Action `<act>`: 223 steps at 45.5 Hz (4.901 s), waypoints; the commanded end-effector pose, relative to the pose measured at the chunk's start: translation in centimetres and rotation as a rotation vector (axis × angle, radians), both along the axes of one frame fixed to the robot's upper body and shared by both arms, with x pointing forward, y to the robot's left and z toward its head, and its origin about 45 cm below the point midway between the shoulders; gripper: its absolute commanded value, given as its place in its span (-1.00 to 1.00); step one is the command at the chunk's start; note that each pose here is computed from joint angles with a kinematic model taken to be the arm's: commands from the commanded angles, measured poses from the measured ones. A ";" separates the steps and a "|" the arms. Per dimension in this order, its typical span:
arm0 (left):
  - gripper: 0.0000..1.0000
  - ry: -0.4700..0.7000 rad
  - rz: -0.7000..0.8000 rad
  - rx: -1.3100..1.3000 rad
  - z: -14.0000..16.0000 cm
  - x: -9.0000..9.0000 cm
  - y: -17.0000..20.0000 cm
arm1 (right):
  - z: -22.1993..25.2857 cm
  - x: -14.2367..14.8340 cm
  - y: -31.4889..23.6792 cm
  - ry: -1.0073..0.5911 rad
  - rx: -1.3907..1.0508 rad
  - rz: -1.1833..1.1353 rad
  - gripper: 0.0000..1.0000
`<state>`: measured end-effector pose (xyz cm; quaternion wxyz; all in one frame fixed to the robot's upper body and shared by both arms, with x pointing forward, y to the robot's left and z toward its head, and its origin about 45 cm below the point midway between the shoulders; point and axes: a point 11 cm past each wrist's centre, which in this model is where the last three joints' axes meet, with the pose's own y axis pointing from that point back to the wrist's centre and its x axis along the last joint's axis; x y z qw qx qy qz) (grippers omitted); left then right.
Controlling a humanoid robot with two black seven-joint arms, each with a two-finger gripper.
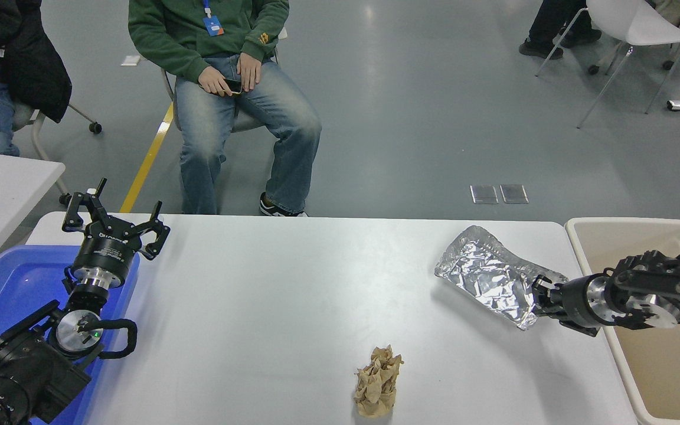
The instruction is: Clean the table surface
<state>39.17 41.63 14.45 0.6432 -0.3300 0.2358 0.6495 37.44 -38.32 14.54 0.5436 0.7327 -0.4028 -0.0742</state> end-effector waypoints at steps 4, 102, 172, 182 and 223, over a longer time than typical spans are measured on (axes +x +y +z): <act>1.00 0.001 0.000 0.000 0.0 0.0 0.0 | 5.1 0.4 -2.8 -0.048 0.059 -0.049 -1.00; 1.00 0.000 -0.001 0.000 0.0 0.0 0.0 | 18.8 2.0 -10.1 -0.260 0.089 -0.119 -1.00; 1.00 0.001 0.001 0.001 0.0 0.0 0.0 | 0.7 -0.5 -18.3 -0.355 -0.368 -0.563 -1.00; 1.00 0.000 0.003 0.002 0.0 0.0 0.1 | 0.1 -1.0 -18.4 -0.344 -0.380 -0.570 -1.00; 1.00 0.000 0.003 0.001 0.0 0.0 0.1 | -0.9 -1.1 -18.0 -0.350 -0.400 -0.587 1.00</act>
